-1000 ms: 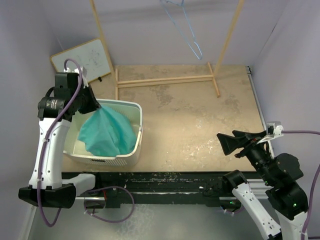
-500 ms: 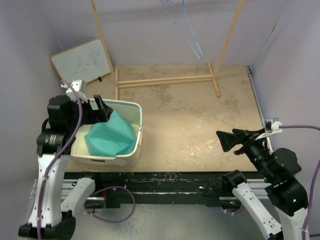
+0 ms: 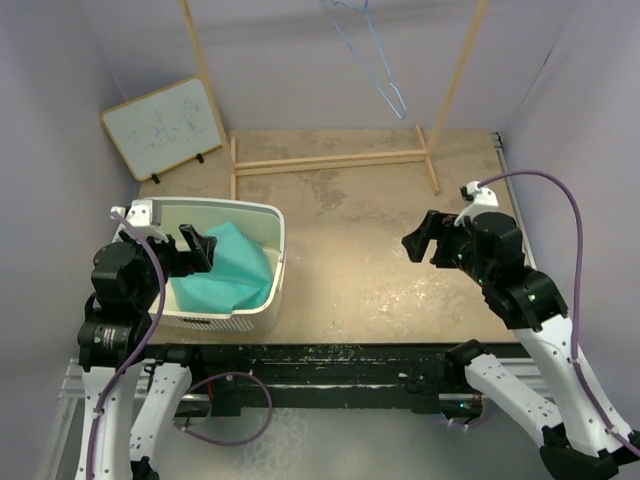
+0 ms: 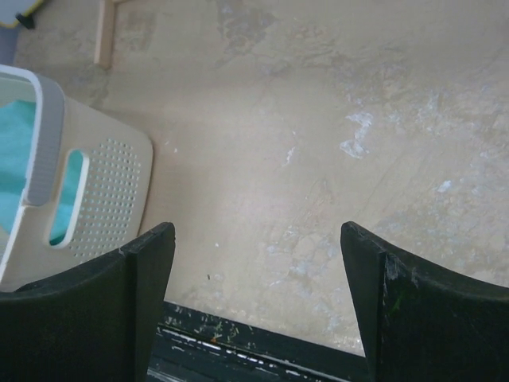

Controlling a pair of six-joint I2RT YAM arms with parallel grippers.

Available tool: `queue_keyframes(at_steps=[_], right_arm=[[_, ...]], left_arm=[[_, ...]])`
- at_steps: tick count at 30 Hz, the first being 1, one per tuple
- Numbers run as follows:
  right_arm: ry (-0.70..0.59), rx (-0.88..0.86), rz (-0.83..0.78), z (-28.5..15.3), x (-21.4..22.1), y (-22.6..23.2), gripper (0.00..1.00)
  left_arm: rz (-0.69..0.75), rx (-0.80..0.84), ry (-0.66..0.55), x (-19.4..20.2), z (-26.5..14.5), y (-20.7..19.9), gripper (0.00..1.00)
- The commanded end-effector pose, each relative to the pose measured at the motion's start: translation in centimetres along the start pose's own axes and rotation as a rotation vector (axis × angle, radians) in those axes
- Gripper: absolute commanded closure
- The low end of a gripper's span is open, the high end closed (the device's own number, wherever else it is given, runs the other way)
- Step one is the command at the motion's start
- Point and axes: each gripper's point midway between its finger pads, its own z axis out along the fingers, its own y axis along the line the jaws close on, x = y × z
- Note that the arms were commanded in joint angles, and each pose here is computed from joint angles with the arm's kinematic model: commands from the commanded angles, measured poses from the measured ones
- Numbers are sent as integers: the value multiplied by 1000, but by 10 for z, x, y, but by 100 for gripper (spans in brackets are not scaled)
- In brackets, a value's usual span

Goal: Remove the t-shirt from the hanger

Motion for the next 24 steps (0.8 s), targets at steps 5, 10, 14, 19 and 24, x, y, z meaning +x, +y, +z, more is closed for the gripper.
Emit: queue_keyframes(at_steps=[5, 10, 14, 19, 24], right_arm=[[-213, -8, 21, -15, -41, 2, 14], [-211, 48, 32, -2, -34, -10, 14], [-220, 74, 34, 4, -33, -15, 15], [-242, 62, 10, 5, -33, -16, 19], [-266, 40, 2, 2, -33, -14, 19]], left_arm=[[-4, 19, -71, -14, 1, -4, 1], [-5, 15, -73, -14, 1, -3, 1], [-8, 14, -65, -13, 3, -3, 1], [-9, 15, -58, -11, 5, -3, 1], [-11, 13, -56, -11, 6, -3, 1]])
